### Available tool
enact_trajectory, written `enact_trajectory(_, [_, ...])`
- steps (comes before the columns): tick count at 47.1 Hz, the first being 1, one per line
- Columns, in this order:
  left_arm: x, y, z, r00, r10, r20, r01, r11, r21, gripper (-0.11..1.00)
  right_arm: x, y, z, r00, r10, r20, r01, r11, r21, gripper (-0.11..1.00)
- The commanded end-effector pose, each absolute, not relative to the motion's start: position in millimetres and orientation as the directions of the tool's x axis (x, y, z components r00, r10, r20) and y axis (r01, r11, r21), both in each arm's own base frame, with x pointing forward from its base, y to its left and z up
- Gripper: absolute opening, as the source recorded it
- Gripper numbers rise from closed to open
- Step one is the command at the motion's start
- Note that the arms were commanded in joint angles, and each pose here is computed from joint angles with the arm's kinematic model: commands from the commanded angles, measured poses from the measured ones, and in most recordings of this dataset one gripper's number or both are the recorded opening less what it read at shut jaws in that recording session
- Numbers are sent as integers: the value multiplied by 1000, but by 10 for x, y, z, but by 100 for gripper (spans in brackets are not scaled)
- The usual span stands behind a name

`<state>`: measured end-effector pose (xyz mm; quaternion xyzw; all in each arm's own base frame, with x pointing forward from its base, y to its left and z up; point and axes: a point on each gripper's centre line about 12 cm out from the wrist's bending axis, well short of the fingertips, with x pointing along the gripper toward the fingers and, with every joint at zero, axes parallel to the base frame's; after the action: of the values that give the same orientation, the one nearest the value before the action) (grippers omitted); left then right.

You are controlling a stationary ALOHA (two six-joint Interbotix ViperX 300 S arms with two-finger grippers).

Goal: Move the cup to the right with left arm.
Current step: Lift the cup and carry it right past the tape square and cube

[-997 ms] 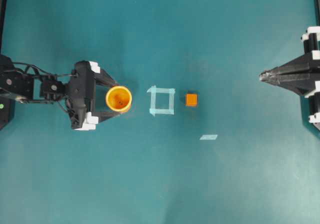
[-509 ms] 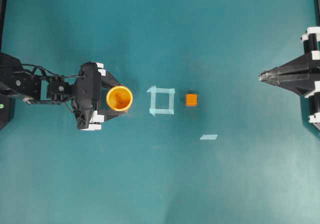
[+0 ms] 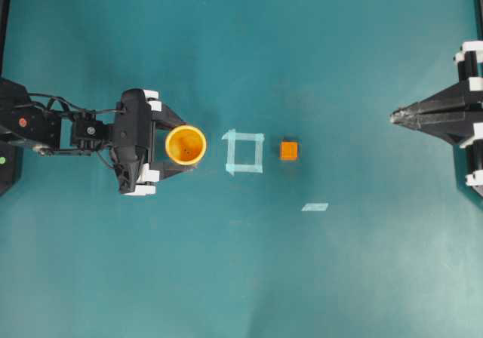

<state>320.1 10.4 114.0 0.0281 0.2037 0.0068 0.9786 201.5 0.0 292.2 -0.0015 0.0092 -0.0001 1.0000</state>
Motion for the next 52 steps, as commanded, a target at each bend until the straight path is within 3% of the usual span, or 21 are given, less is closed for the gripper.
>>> enact_trajectory(1, [3276, 112, 1339, 939, 27, -344, -5, 998, 64, 64, 2034, -1, 3069, 1000, 0, 18, 0, 1000, 0, 0])
enact_trajectory(26, [3564, 79, 1602, 950, 16, -311, 5, 998, 66, 64, 2040, -1, 3132, 999, -1, 37, 0, 1000, 6, 0])
enact_trajectory(52, [4464, 101, 1723, 947, 16, -320, 13, 996, 88, 64, 2038, -1, 3151, 999, -1, 44, 0, 1000, 5, 0])
